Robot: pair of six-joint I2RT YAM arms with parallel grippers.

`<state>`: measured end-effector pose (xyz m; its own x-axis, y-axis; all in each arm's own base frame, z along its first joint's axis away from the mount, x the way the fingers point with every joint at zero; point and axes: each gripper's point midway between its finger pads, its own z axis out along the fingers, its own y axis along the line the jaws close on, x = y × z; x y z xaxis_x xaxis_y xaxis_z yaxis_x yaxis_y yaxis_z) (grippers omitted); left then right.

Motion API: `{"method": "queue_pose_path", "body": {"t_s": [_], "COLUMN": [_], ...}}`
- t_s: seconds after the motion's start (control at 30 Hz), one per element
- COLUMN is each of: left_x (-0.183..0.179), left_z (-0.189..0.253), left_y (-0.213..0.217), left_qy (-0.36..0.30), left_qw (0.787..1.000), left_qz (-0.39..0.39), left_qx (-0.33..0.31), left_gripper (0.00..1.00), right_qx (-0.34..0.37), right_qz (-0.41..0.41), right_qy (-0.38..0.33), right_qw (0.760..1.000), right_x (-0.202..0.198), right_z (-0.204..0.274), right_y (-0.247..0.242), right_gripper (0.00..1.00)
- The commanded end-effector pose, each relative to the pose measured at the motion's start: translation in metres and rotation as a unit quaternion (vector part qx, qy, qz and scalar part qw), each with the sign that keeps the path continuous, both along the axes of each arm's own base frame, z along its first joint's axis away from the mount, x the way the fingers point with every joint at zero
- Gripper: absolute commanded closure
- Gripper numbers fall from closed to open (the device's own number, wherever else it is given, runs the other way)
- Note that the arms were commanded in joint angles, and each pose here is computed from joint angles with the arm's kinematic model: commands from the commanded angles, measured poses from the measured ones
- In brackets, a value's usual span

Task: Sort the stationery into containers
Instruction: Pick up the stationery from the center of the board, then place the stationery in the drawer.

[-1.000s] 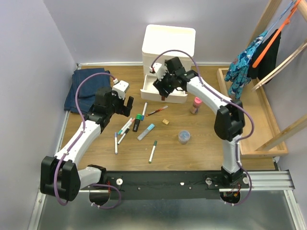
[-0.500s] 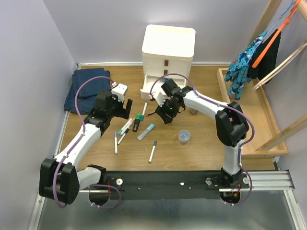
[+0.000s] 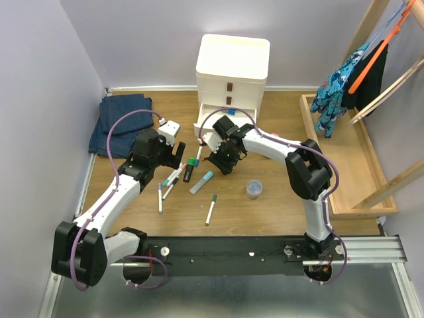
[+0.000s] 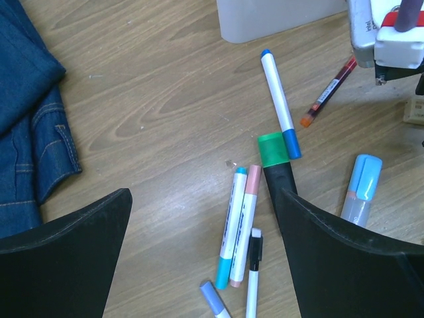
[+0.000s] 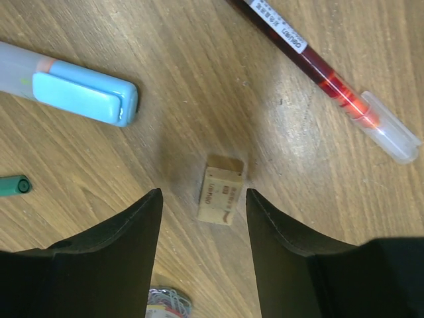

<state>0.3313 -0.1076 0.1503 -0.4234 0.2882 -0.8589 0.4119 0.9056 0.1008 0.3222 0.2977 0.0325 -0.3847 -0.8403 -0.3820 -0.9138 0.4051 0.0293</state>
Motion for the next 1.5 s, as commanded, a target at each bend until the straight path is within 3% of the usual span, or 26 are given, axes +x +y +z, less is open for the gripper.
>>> {"method": "queue_pose_path", "body": {"t_s": [0.0, 0.33, 0.43, 0.57, 0.7, 0.97, 1.2, 1.43, 1.47], "left_x": [-0.003, -0.001, -0.001, 0.0, 0.0, 0.002, 0.004, 0.006, 0.006], "left_z": [0.0, 0.0, -0.001, -0.001, 0.0, -0.002, -0.001, 0.001, 0.0], "left_y": [0.005, 0.006, 0.006, 0.005, 0.006, 0.004, 0.0, 0.0, -0.003], "left_qy": [-0.01, -0.012, -0.011, -0.009, -0.01, -0.009, -0.007, -0.007, -0.005], "left_qw": [1.0, 1.0, 1.0, 1.0, 1.0, 1.0, 1.0, 1.0, 1.0], "left_qz": [0.009, 0.013, 0.013, 0.013, 0.014, 0.013, 0.005, 0.0, -0.004], "left_qx": [0.009, 0.012, 0.011, 0.009, 0.01, 0.006, 0.003, 0.007, 0.003], "left_gripper": [0.01, 0.01, 0.01, 0.01, 0.01, 0.01, 0.01, 0.01, 0.01], "right_qx": [-0.017, -0.026, -0.026, -0.026, -0.011, 0.026, 0.041, 0.053, 0.04], "right_qz": [-0.012, -0.018, -0.017, -0.016, -0.02, -0.017, -0.055, -0.114, -0.12], "right_qy": [0.002, 0.013, 0.015, 0.007, -0.018, -0.165, -0.226, -0.239, -0.23], "right_qw": [1.0, 0.999, 0.999, 1.0, 1.0, 0.986, 0.972, 0.963, 0.965], "right_x": [-0.003, -0.006, -0.006, -0.002, 0.008, 0.065, 0.127, 0.185, 0.192], "right_z": [-0.013, -0.028, -0.032, -0.029, -0.002, 0.092, 0.114, 0.124, 0.105], "right_y": [-0.001, -0.004, -0.004, -0.003, 0.003, 0.019, 0.025, 0.021, 0.019], "right_gripper": [0.39, 0.47, 0.52, 0.71, 0.72, 0.72, 0.74, 0.73, 0.7]}}
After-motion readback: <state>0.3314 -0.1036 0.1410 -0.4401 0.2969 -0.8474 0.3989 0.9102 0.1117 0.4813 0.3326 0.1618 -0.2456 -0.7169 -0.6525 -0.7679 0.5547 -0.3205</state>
